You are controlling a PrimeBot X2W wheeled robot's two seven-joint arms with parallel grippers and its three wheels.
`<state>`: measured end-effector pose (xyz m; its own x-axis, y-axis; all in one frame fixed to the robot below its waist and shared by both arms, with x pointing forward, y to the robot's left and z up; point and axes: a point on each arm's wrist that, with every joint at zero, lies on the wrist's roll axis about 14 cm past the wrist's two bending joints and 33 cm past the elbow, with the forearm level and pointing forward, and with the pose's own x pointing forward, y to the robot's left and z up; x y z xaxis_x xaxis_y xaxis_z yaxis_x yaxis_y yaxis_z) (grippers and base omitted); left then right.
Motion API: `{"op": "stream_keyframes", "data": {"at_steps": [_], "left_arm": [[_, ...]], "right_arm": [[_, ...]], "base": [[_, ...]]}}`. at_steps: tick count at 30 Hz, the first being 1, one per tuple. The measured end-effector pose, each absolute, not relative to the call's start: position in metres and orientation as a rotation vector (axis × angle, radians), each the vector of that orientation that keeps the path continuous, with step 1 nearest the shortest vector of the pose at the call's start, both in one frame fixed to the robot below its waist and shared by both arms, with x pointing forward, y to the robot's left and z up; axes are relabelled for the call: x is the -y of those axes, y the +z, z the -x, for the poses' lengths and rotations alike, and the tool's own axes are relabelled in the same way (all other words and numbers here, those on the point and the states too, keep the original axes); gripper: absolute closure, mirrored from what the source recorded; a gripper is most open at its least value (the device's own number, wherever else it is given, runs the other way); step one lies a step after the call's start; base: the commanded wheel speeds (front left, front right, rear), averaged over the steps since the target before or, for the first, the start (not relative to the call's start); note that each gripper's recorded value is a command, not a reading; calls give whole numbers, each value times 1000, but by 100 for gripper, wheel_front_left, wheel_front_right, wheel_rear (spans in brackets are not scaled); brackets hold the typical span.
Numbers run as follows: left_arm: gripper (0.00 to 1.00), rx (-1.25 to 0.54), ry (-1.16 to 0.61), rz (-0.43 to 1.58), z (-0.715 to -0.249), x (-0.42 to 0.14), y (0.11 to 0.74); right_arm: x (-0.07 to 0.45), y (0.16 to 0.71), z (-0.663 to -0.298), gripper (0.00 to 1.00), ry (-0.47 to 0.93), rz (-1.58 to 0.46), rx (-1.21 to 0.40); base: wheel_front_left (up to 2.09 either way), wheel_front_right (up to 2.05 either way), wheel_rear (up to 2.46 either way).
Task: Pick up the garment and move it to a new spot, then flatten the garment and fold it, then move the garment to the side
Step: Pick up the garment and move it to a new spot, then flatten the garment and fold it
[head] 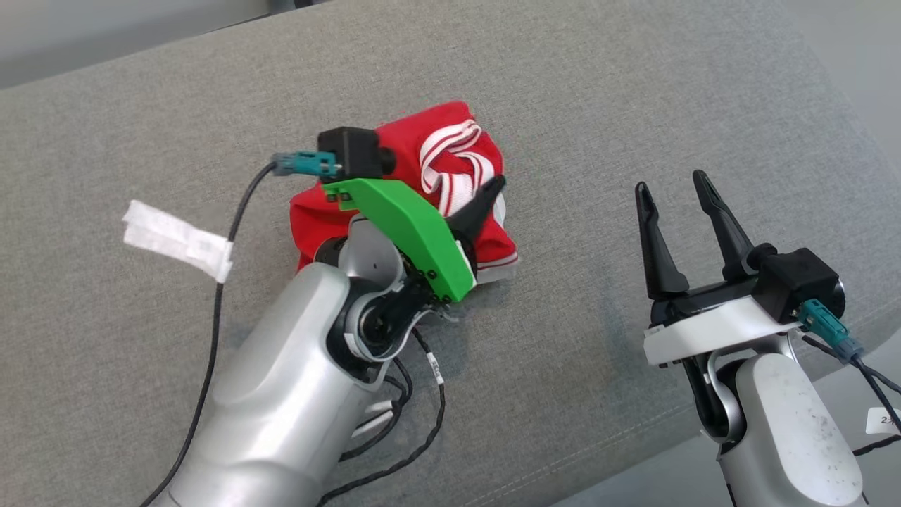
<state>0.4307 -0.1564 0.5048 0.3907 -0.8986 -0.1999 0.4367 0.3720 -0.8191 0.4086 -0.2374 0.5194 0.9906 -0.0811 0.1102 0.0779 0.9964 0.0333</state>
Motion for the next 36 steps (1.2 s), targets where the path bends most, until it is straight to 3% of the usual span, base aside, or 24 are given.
{"op": "stream_keyframes", "data": {"at_steps": [6, 13, 20, 26, 36], "left_arm": [[0, -636, -1016, 589, -421, 164, 515], [0, -593, -1034, 470, -393, 128, 510], [0, -666, -763, 452, -398, 48, 463], [0, -743, -585, 463, -405, 17, 423], [0, -799, -546, 429, -413, 24, 389]], "right_arm": [[243, 519, -401, 0, -99, -29, 112], [241, 515, -395, 0, -97, -38, 102], [226, 514, -402, 0, -41, -39, 104], [207, 511, -413, 0, 27, -32, 98], [210, 508, -412, 0, 29, -16, 87]], "base": [[0, 0, 0], [0, 0, 0], [0, 0, 0], [0, 0, 0], [0, 0, 0]]}}
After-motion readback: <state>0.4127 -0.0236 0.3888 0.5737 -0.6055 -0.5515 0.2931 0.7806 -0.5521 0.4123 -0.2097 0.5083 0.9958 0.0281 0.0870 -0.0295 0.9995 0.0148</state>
